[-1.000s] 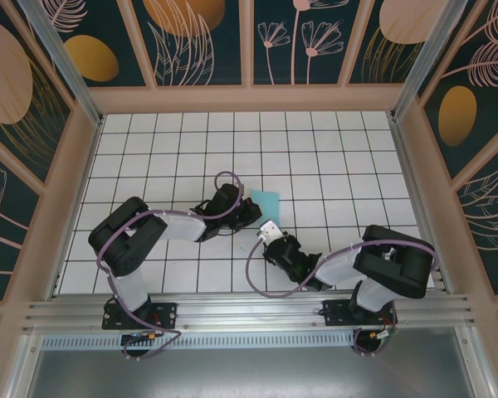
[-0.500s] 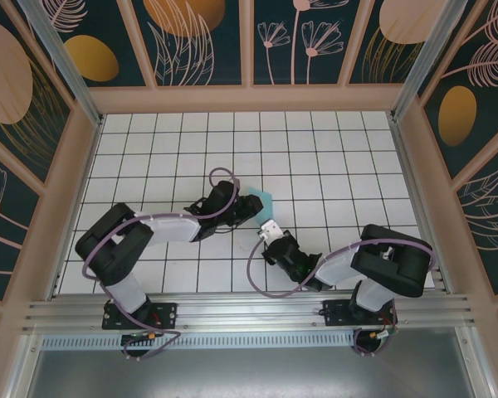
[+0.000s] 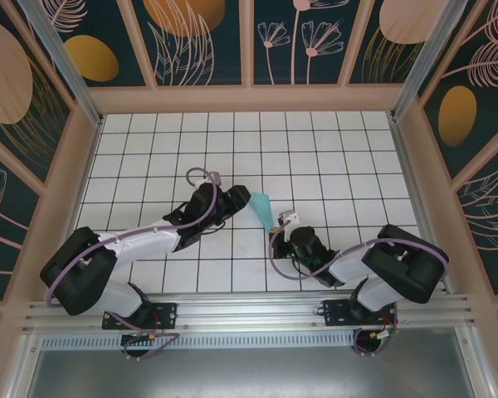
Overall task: Fold a paper plane with a square sheet of paper (pick it up from the middle)
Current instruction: Fold the wing for the fifth time at the center of the table.
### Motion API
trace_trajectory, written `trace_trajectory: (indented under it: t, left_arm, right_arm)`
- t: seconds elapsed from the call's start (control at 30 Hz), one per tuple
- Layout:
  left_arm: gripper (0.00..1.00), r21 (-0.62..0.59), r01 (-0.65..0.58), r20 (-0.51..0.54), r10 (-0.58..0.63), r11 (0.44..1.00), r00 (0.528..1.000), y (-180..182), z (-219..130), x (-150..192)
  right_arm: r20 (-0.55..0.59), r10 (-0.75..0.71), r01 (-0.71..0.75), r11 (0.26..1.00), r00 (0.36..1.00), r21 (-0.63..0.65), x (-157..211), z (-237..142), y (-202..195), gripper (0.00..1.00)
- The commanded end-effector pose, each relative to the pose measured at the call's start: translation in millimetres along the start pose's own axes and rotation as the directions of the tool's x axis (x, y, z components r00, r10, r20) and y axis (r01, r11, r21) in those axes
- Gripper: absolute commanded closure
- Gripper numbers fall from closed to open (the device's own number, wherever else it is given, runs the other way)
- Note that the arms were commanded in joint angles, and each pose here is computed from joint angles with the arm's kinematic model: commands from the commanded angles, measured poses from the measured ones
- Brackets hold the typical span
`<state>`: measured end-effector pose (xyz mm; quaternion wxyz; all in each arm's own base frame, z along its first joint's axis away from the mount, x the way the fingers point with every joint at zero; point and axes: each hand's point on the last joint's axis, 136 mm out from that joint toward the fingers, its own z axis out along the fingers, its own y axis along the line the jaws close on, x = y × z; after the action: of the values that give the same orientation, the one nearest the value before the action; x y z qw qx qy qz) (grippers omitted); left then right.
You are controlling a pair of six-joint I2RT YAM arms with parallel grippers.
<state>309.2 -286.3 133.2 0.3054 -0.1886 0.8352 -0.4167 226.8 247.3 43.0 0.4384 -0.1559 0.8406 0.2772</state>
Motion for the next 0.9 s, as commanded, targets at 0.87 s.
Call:
trace_trajectory:
  t: [0.87]
  left_arm:
    - [0.59,0.105,0.031,-0.181,-0.011,0.994,0.983,-6,37,36]
  right_arm:
    - [-0.154,0.602,-0.614,0.788,0.784,-0.044,13,1,-17,1.0]
